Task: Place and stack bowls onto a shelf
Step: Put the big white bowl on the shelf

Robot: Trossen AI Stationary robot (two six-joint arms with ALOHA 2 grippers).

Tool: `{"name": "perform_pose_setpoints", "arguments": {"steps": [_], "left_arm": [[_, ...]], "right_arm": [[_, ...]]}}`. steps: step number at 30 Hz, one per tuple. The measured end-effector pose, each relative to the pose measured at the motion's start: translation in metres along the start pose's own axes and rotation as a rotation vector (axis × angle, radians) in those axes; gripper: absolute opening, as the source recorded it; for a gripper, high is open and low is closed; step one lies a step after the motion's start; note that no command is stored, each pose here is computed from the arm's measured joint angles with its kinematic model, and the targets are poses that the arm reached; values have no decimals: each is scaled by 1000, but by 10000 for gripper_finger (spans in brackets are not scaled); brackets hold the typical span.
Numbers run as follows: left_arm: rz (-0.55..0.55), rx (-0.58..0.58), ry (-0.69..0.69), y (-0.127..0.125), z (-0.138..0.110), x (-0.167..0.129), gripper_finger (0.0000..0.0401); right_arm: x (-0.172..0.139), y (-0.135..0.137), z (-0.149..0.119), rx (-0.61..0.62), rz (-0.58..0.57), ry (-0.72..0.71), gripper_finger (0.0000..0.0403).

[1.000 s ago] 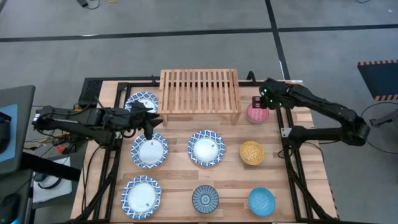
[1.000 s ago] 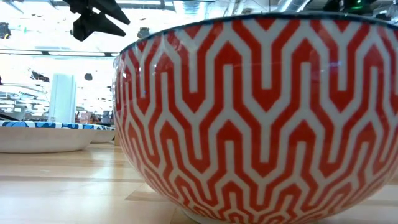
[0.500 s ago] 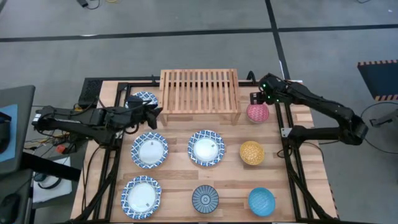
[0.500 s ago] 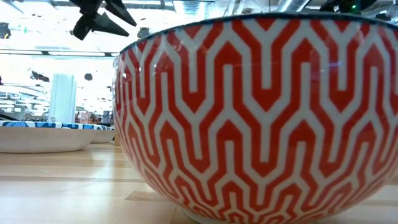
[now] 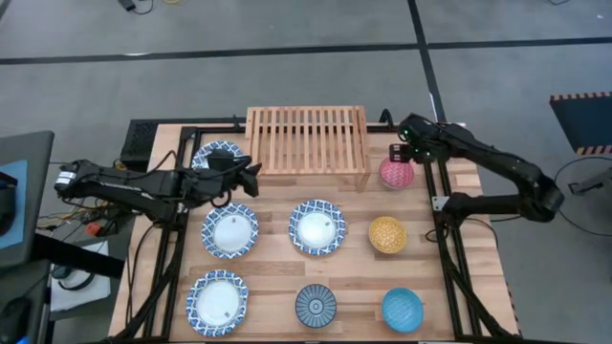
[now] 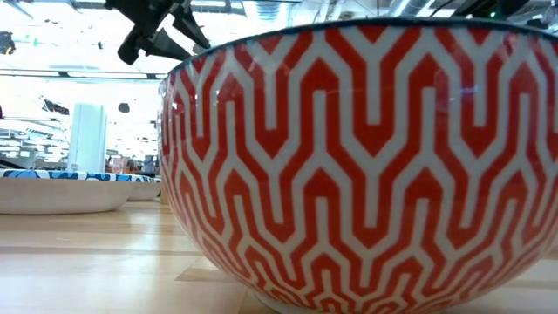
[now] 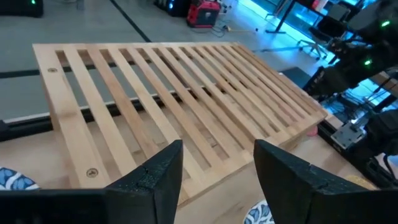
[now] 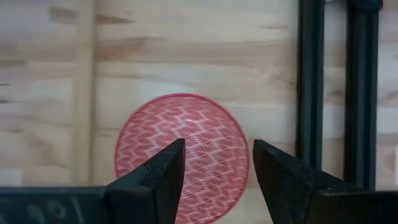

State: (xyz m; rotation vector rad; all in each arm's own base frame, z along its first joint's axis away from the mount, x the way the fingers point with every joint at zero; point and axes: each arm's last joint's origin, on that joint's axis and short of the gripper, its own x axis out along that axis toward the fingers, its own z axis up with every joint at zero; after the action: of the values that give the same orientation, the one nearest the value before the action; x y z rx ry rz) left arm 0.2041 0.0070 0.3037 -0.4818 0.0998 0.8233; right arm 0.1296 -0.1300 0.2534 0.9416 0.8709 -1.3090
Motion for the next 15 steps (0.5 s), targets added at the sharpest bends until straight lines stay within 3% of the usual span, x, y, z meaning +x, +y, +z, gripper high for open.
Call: {"name": "perform_pose_setpoints", "arguments": {"steps": [6, 15], "left_arm": [[-75, 17, 51, 4, 6, 1, 193], [-93, 9, 68, 2, 4, 1, 175]], "right_arm": [[5, 3, -10, -39, -43, 85, 216], [27, 1, -45, -43, -80, 220, 200]]}}
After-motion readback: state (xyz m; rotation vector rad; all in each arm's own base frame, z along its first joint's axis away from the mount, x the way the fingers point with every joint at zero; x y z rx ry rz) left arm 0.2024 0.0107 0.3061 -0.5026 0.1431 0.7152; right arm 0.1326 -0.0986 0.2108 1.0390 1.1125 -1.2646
